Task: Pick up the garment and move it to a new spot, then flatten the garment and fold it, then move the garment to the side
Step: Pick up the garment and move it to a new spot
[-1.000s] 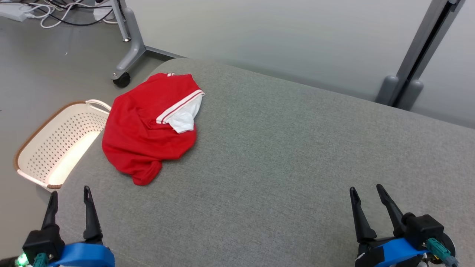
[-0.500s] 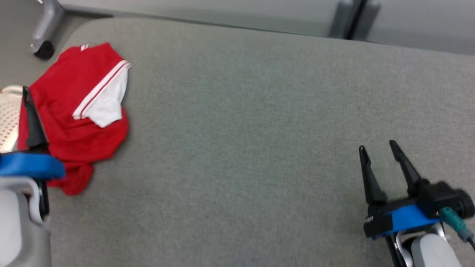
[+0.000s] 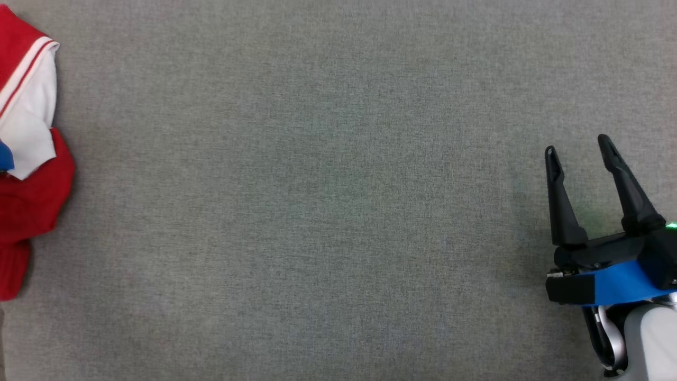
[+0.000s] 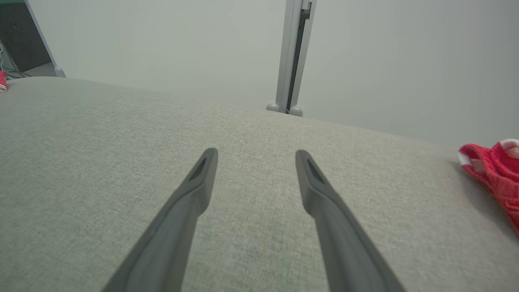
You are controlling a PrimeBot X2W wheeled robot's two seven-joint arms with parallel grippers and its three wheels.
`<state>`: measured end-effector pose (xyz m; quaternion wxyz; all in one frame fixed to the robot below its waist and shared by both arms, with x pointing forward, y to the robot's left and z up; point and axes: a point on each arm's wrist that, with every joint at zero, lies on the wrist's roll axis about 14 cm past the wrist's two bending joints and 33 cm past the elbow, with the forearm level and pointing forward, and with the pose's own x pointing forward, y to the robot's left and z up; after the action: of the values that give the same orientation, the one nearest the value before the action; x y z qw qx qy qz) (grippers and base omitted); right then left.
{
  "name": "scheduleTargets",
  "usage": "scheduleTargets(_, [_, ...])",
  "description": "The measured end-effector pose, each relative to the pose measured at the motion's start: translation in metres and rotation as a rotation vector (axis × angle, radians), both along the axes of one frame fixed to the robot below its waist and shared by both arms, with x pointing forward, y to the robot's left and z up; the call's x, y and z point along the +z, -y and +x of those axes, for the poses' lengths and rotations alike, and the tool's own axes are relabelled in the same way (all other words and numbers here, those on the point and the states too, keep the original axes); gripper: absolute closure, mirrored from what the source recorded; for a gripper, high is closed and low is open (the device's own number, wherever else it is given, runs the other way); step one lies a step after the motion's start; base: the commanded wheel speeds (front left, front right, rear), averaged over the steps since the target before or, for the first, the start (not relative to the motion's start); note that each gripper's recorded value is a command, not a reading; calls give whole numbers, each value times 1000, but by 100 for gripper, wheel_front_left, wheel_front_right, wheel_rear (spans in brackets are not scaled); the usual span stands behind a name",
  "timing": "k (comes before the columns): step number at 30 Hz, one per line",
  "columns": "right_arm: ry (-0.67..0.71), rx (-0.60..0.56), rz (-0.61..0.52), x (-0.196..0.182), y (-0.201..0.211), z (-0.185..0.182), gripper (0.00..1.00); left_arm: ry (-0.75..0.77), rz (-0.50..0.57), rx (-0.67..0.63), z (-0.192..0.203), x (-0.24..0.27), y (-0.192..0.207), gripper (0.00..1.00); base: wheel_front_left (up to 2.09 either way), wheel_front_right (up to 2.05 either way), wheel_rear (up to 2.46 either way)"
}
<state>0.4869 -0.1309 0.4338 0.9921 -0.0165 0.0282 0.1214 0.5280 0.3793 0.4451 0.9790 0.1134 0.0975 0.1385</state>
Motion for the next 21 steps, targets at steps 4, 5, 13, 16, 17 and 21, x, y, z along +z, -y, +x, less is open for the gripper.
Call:
scheduleTargets(4, [-5,-14,-17,-5,8,6,0,-194,-39,13,5,-47,-1,0,0,0,0])
scheduleTargets(5, [-4,-17,-19,-6,9,7,0,-244,-56,19,4,-58,-1,0,0,0,0])
scheduleTargets(13, [-2,-24,-21,-8,11,11,0,-544,-189,105,-17,-108,0,0,0,0,0])
scheduleTargets(16, [1,-24,-17,-6,10,11,0,-598,-194,92,-18,-112,6,0,0,0,0])
scheduleTargets(17, [2,-24,-15,-5,9,11,0,-615,-188,86,-18,-112,7,33,0,0,0])
scheduleTargets(21, [1,-22,-11,-4,8,10,0,-636,-185,52,-15,-112,17,100,0,0,0])
